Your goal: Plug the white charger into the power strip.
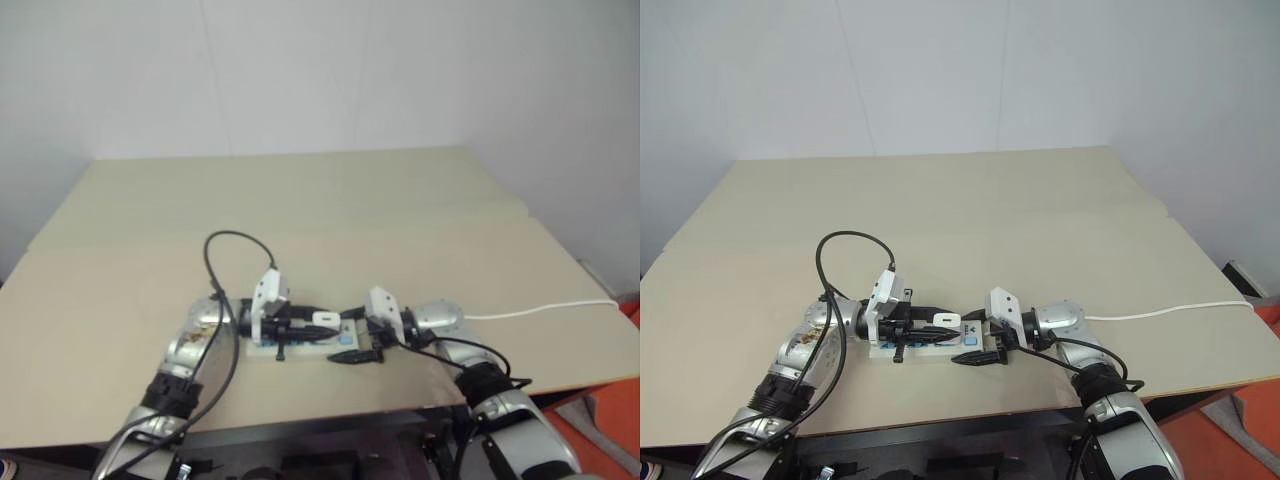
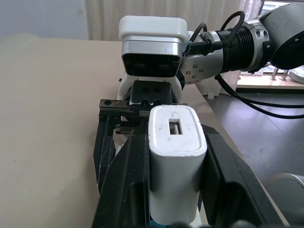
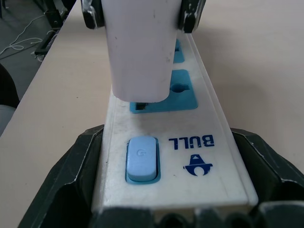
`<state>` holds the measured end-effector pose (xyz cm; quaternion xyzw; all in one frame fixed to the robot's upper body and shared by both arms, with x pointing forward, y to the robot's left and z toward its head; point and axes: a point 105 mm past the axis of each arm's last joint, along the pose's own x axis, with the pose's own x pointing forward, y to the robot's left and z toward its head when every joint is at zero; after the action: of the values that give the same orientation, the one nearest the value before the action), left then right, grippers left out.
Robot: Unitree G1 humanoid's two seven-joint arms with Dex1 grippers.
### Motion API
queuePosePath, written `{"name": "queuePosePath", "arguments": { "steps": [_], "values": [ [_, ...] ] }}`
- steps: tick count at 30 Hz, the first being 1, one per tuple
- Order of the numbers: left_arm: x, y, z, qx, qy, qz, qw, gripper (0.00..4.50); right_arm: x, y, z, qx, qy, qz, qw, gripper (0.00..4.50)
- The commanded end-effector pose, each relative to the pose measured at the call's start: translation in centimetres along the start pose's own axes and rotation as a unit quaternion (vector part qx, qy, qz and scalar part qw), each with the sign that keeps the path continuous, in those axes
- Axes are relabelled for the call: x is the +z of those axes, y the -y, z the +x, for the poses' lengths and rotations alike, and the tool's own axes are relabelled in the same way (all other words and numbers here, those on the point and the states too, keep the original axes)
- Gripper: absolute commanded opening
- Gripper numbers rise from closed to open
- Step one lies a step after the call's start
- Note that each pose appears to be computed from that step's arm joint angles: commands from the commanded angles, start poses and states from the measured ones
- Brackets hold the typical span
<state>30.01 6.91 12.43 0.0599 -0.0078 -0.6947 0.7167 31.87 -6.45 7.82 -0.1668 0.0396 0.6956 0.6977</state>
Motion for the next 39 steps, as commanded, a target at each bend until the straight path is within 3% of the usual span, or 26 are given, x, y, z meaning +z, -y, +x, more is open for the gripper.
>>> {"name": "queuePosePath", "arguments": {
  "steps": [1, 32, 39],
  "values": [
    [-0.4, -0.5, -0.6, 0.011, -0.017, 0.001, 1.000, 1.02, -1.5, -0.9, 0.4, 0.013, -0.036, 0.015, 0.999, 3.44],
    [-0.8, -0.4, -1.5, -0.010, -0.025, 0.000, 1.000, 1.02, -1.5, -1.0, 0.6, 0.018, -0.037, 0.019, 0.999, 3.44],
    [-2.9, -0.2, -2.5, 0.002, -0.062, 0.000, 0.998, 1.02, -1.5, -1.0, 0.6, 0.016, -0.037, 0.018, 0.999, 3.44]
  ]
}}
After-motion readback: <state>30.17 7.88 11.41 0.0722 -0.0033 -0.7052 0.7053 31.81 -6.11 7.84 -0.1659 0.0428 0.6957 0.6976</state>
